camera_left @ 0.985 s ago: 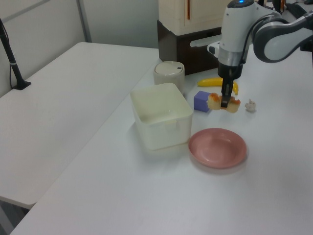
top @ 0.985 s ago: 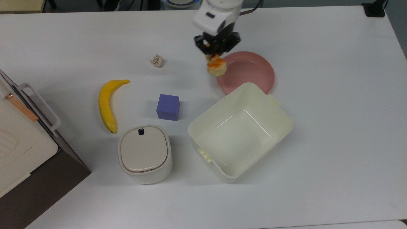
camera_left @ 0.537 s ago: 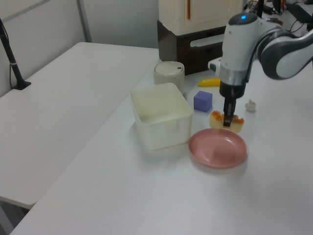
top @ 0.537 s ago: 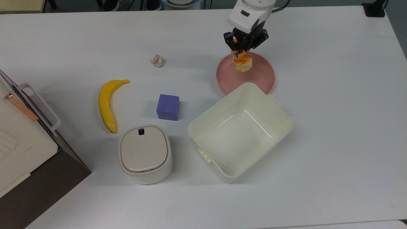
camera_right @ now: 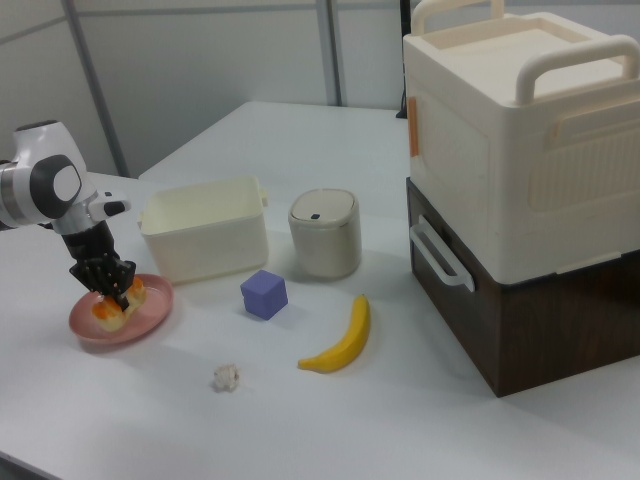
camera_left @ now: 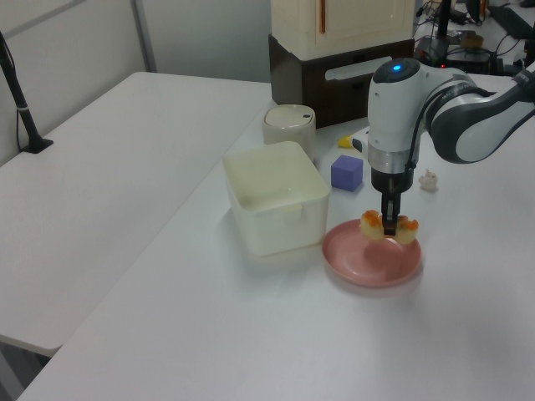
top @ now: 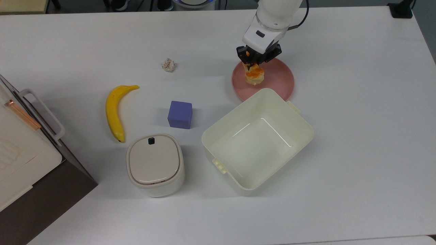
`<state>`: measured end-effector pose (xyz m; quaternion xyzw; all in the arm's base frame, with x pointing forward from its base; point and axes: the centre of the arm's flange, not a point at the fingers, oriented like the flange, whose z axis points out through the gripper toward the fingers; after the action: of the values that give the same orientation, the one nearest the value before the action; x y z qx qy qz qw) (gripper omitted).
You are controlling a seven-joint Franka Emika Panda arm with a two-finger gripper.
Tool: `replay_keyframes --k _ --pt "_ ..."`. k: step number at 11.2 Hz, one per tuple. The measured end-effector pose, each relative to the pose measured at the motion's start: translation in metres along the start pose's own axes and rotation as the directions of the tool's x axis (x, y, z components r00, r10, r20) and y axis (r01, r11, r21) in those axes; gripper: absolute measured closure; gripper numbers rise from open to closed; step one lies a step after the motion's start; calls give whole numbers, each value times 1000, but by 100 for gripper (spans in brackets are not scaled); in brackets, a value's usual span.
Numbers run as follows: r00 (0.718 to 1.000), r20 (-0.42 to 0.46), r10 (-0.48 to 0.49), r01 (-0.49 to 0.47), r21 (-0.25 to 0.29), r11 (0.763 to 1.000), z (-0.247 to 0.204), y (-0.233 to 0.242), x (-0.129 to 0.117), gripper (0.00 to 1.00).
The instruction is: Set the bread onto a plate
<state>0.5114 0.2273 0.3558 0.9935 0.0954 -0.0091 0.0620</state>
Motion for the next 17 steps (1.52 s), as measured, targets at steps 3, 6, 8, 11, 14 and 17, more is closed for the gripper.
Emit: replay_keyframes --k 3,6,8,11,14,17 --pt "999 8 -48 48 -12 999 -2 1 0 45" --pt "995 38 -90 91 -22 996 -16 3 3 1" --pt "994 46 -98 100 -25 995 -20 4 4 0" --pt "995 26 -98 99 -27 995 -36 37 11 0" --pt "998 29 -55 55 -14 998 -85 169 14 0" --pt "1000 13 -15 15 -11 1000 -117 251 8 0"
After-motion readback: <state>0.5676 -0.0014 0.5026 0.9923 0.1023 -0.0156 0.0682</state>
